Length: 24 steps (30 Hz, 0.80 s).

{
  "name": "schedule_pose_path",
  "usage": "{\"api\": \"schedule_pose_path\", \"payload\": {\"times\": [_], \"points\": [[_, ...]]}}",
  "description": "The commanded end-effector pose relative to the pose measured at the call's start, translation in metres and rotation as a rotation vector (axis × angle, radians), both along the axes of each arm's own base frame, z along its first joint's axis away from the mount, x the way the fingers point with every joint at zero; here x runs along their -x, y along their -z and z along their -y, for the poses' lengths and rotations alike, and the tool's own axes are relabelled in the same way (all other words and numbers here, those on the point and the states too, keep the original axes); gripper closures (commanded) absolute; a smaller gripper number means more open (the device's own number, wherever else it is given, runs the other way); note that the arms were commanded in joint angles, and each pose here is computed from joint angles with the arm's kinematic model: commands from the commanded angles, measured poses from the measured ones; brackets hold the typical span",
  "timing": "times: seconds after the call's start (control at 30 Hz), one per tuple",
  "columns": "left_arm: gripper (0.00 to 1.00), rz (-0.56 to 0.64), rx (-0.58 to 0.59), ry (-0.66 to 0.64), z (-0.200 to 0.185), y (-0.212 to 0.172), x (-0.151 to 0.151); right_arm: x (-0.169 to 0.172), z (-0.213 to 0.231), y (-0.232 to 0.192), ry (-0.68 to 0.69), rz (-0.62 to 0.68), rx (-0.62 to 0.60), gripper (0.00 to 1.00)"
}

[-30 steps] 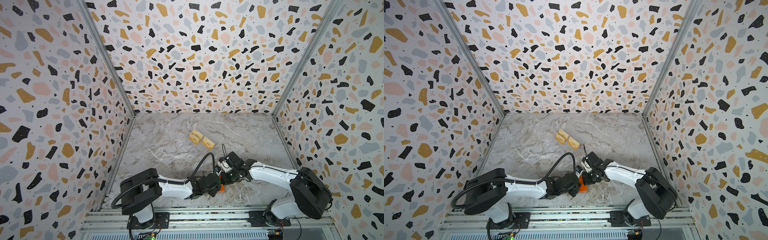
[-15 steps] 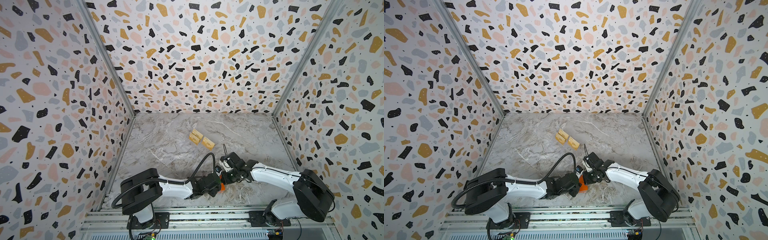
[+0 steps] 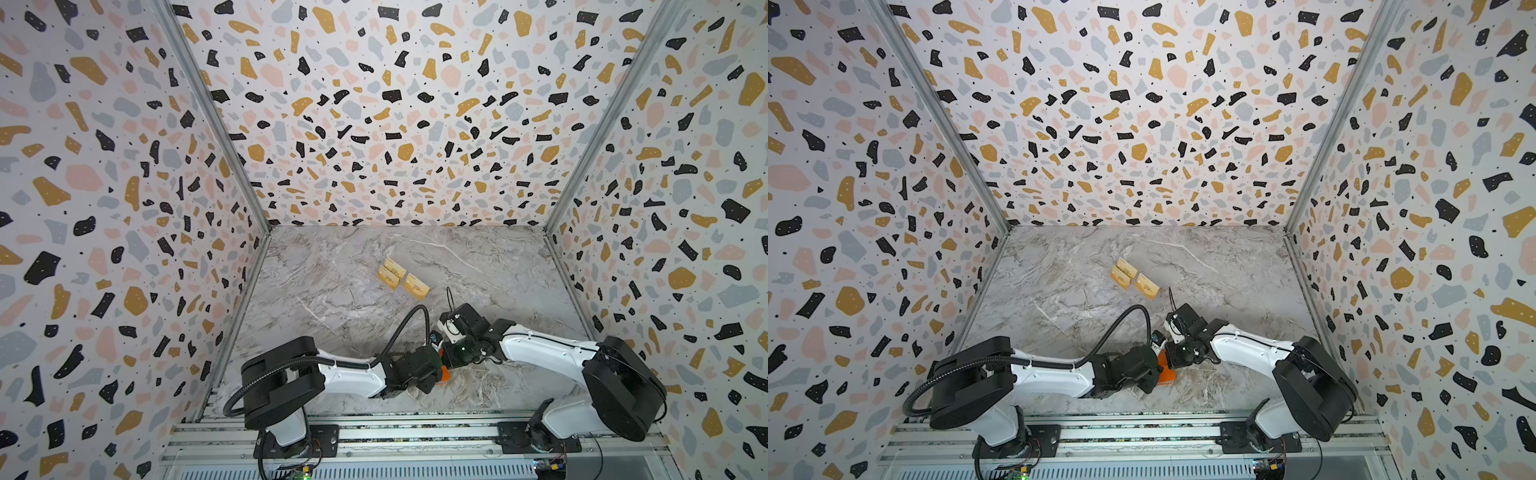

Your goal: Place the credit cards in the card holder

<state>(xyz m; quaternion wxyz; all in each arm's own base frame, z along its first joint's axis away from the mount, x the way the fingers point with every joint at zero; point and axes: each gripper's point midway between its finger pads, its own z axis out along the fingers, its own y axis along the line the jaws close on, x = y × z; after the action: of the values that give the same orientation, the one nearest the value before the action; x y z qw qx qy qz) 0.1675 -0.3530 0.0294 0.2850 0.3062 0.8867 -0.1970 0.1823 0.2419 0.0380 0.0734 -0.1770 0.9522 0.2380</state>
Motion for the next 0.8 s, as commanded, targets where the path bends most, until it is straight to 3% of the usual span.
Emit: {"api": "schedule_pose_path", "payload": {"times": [0.0, 0.77], "points": [[0.65, -0.118, -0.157, 0.059, -0.027, 0.045, 0.029, -0.003, -0.005, 0.008, -0.025, 0.005, -0.002, 1.00], [0.66, -0.114, -0.157, 0.056, -0.027, 0.043, 0.028, 0.012, 0.036, 0.047, 0.045, -0.082, 0.166, 1.00]]}}
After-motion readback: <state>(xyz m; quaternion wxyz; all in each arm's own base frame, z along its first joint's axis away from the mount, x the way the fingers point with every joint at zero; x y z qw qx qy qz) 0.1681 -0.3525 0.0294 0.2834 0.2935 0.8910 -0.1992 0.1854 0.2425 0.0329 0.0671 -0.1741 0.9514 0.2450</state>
